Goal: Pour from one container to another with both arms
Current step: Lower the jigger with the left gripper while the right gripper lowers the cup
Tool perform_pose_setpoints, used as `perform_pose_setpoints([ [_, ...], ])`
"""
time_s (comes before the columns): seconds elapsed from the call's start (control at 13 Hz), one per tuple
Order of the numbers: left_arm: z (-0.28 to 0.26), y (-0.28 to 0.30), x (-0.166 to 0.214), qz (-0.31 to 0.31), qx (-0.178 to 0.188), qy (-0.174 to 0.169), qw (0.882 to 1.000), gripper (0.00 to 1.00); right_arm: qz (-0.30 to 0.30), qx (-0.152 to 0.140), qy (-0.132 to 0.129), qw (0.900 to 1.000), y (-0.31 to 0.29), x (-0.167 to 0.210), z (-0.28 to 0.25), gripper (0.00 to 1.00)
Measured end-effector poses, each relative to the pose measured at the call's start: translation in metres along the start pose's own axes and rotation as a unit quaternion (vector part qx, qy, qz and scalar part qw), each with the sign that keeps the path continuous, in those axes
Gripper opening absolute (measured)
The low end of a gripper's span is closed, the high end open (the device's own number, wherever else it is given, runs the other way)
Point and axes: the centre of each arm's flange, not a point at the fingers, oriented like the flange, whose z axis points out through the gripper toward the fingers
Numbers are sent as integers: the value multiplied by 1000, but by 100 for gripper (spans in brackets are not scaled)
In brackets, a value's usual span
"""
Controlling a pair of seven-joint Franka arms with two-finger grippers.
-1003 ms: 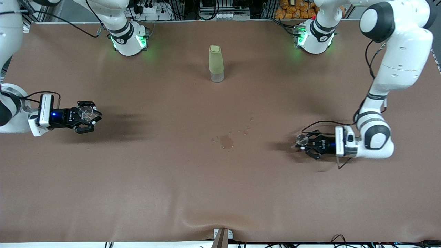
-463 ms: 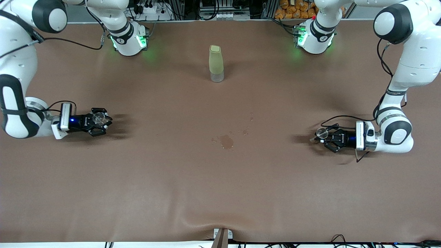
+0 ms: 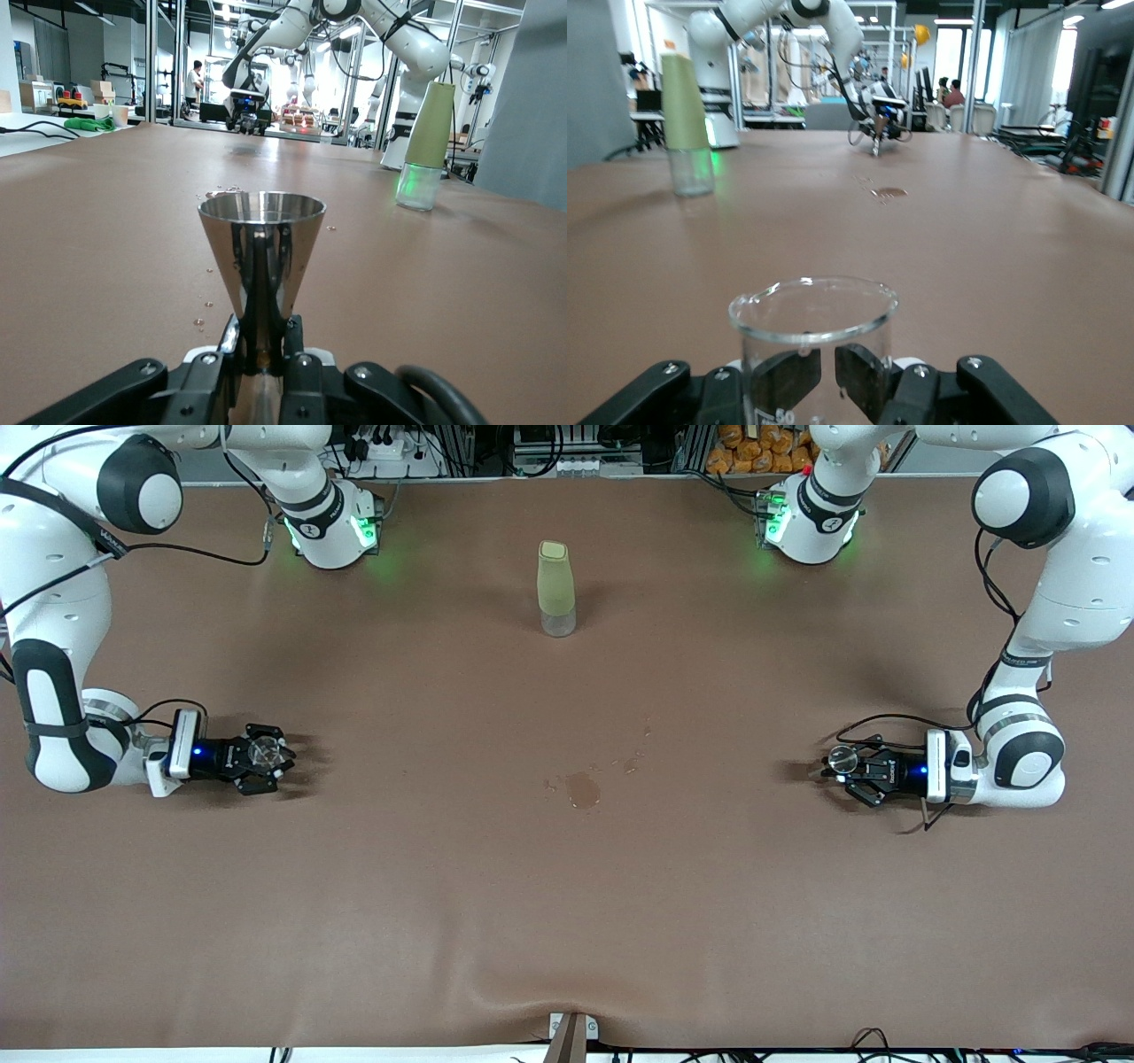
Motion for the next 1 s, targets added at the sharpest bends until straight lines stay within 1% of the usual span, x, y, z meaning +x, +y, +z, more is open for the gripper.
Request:
perform_pose_setpoints([
  [0.31, -3, 3, -1, -1, -3, 0, 1000, 21, 4, -15, 10, 1000, 3, -21, 12, 17],
  [0.62, -9, 5, -2, 1, -4, -3, 1000, 21, 12, -13, 16, 1000, -1, -35, 20, 17],
  [0.85, -12, 6, -2, 13, -4, -3, 1000, 21, 11, -15, 10, 1000, 1, -37, 19, 17],
  [0.93, -12, 7, -3, 13, -6, -4, 1000, 24, 11, -17, 6, 1000, 1, -37, 19, 17],
  [1.0, -12, 7, -3, 16, -7, -5, 1000, 24, 10, -18, 3, 1000, 2, -38, 18, 17],
])
